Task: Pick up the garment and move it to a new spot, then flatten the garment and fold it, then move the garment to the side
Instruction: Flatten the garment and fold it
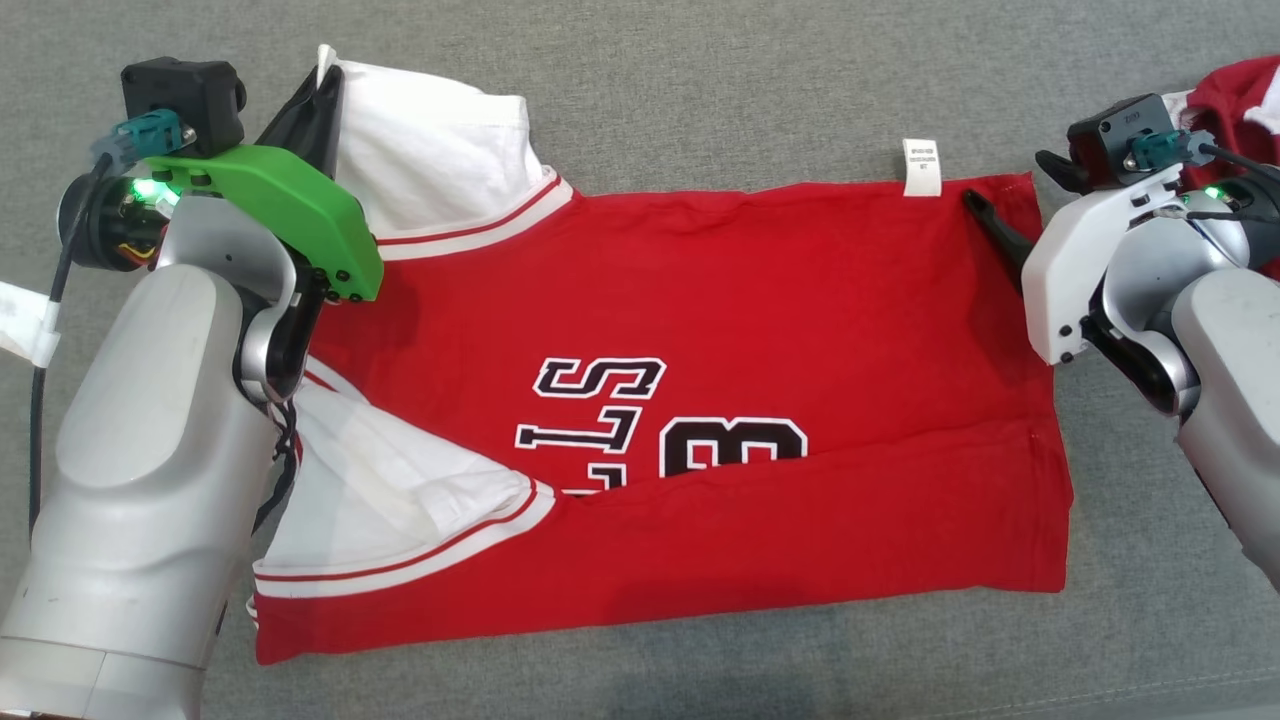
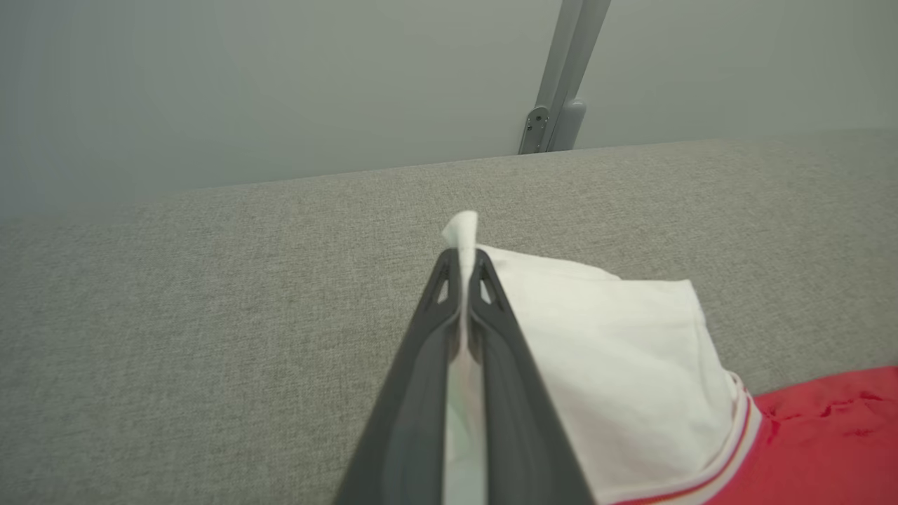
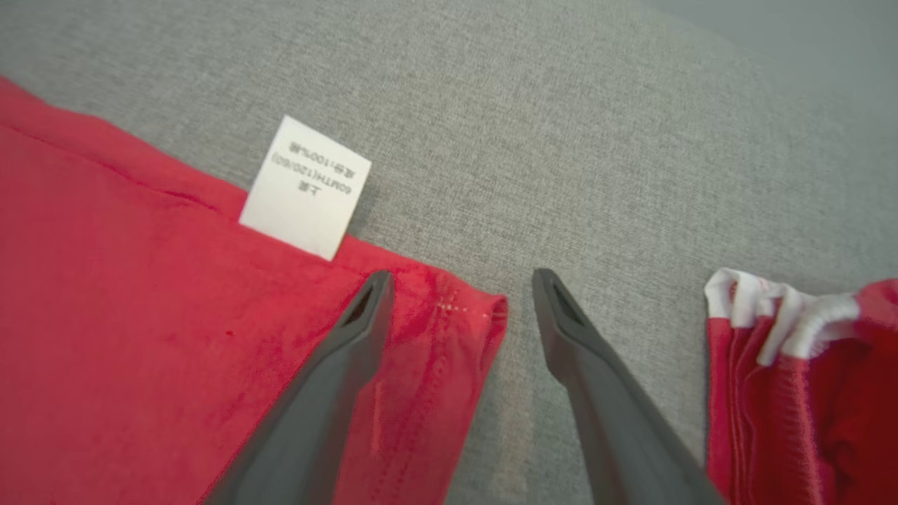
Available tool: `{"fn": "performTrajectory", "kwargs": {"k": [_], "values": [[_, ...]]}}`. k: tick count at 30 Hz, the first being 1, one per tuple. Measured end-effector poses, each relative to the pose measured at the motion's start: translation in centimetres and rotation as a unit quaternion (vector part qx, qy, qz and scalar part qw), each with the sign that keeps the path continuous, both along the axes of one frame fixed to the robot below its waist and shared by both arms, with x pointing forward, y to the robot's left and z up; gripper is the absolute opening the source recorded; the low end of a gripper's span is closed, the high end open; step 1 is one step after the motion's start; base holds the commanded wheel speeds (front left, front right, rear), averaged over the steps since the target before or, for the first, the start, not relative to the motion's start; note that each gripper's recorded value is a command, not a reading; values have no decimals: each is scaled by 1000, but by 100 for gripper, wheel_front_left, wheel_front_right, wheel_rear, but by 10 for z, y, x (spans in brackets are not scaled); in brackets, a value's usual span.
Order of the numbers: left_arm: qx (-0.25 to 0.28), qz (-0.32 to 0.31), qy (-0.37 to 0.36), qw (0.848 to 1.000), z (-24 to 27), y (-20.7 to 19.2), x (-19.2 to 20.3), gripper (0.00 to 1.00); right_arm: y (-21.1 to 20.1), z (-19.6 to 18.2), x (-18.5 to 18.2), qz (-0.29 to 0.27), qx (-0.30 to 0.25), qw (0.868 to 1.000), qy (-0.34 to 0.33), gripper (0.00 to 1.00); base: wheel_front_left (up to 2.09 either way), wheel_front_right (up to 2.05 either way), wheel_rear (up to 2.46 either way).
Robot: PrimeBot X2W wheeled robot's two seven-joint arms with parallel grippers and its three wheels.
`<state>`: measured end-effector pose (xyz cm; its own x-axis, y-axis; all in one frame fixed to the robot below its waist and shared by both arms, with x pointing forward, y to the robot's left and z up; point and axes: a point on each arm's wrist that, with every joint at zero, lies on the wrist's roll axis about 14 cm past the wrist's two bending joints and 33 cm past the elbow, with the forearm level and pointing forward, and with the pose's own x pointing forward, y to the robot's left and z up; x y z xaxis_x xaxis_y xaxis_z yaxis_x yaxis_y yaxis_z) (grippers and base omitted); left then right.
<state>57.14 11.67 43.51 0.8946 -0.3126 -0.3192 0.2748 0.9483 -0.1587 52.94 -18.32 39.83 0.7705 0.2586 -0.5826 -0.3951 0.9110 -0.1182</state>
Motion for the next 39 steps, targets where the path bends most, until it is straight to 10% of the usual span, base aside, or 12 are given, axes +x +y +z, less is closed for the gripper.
{"fn": "performTrajectory", "kwargs": {"k": [2, 12, 39], "values": [[0, 3, -1, 1000, 1, 2, -2, 0, 0, -4, 1, 4, -7, 1000, 13, 98, 0, 0, 0], [-9, 12, -10, 1000, 9, 6, -5, 0, -6, -10, -3, 1, -7, 999, 41, 0, 0, 0, 0], [-124, 110, -67, 984, 42, 35, -139, 0, 3, 43, -77, -16, 115, 988, -100, 0, 0, 0, 0]]}}
